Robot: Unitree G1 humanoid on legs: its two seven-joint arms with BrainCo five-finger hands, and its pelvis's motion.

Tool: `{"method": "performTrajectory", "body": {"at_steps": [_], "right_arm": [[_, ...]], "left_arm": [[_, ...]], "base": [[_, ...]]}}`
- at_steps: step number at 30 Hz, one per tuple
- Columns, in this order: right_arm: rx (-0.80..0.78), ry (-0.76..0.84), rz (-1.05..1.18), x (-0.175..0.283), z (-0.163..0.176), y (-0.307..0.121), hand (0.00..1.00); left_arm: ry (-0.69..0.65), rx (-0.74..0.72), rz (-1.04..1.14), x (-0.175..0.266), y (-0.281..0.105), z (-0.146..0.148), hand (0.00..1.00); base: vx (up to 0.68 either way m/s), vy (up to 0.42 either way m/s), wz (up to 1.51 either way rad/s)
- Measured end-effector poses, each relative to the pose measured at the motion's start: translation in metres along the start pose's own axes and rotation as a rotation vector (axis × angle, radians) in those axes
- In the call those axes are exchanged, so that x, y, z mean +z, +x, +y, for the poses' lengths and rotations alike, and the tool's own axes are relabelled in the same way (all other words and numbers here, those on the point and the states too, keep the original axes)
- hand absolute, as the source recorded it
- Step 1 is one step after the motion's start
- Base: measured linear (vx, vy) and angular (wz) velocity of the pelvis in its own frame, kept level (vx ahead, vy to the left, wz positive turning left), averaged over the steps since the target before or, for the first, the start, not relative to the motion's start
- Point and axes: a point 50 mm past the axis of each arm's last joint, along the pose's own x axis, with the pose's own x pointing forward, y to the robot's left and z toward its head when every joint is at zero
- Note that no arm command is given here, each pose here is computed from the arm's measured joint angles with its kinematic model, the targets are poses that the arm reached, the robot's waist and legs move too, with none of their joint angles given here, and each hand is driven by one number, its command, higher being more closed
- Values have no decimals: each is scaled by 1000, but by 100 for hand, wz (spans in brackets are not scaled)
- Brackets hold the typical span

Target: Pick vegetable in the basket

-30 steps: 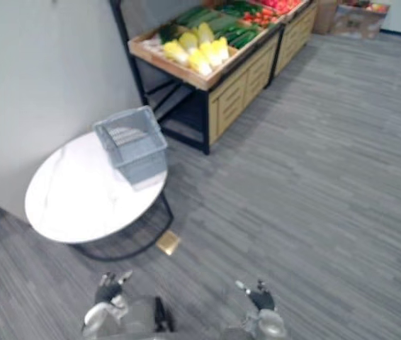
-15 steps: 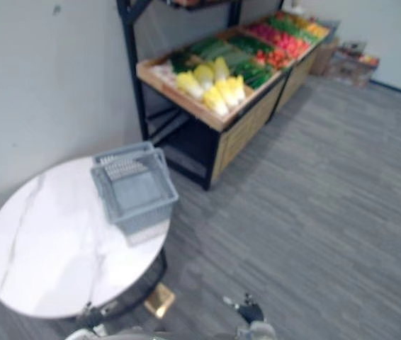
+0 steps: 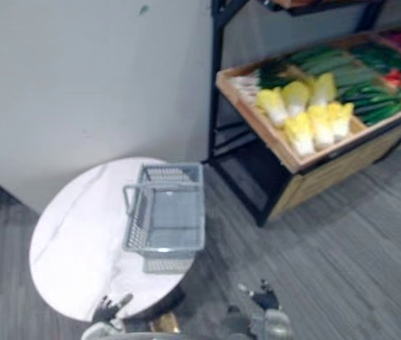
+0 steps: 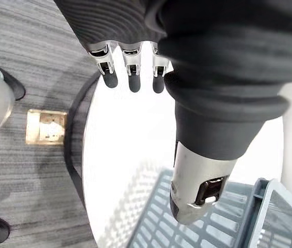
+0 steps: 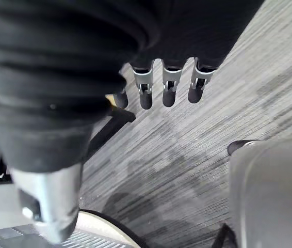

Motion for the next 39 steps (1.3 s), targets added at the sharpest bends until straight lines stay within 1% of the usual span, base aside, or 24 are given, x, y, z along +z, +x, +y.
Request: {"method": "performTrajectory", "body": {"at_steps": [3, 6, 9, 12, 13, 16, 19, 20, 21, 22, 23, 24, 25, 26, 27, 30, 33, 35, 36, 37, 39], "right_arm": [[10, 41, 21, -7, 7, -3, 0], [-27, 131, 29, -11, 0, -4, 0], [-76, 199, 46, -17, -10, -6, 0], [-134, 264, 114, -35, -21, -12, 0], [-151, 280, 121, -37, -25, -12, 0], [-194, 334, 162, -51, -32, -19, 0], [-325, 407, 149, -55, -68, -25, 0], [-396, 416, 127, -52, -92, -28, 0], [-467, 413, 89, -45, -115, -31, 0], [-495, 409, 60, -38, -125, -32, 0], [-533, 384, -21, -19, -143, -32, 0], [-547, 329, -138, 11, -156, -32, 0], [-540, 283, -218, 31, -160, -33, 0], [-507, 156, -392, 77, -159, -38, 0], [-462, 17, -569, 123, -152, -47, 0], [-374, -204, -871, 194, -126, -71, 0], [-278, -376, -1008, 227, -96, -82, 0], [-115, -507, -1144, 252, -49, -92, 0], [-72, -527, -1174, 257, -36, -95, 0], [46, -587, -1234, 267, -5, -99, 0], [124, -671, -1299, 280, 22, -106, 0]], "left_arm": [[-16, 0, -21, 5, 1, 0, 0], [-24, 6, -27, 6, 1, 2, 0], [-62, 43, -17, 5, 2, 9, 0], [-84, 102, 44, -11, -2, 24, 0], [-87, 106, 56, -14, -3, 25, 0], [-105, 164, 71, -16, -4, 44, 0], [-59, 194, 92, -21, -7, 58, 0], [-45, 196, 94, -22, -7, 59, 0], [-24, 192, 92, -21, -7, 59, 0], [-24, 193, 91, -21, -7, 60, 0], [-27, 198, 91, -21, -7, 62, 0], [-20, 197, 89, -20, -7, 62, 0], [-9, 194, 88, -21, -8, 63, 0], [13, 184, 87, -21, -8, 63, 0], [35, 168, 90, -22, -9, 62, 0], [108, 125, 84, -19, -8, 64, 0], [164, 101, 73, -13, -6, 68, 0], [198, 89, 72, -11, -5, 68, 0], [204, 86, 71, -11, -5, 68, 0], [215, 78, 66, -8, -3, 66, 0], [241, 68, 63, -6, -2, 63, 0]], "base": [[211, -298, 76], [70, -179, 76], [-62, 15, 41], [-82, 132, 2], [-61, 218, -16], [-44, 198, -42], [46, 164, -53], [61, 115, -43], [71, 129, -40], [50, 62, -37], [44, 34, -36], [35, 20, -39], [26, -4, -41], [13, -29, -31], [15, -39, -20], [23, -52, 4], [3, -45, 26], [-4, -21, 14], [-26, -29, 23], [-31, -30, 29], [-9, -46, 33]]}}
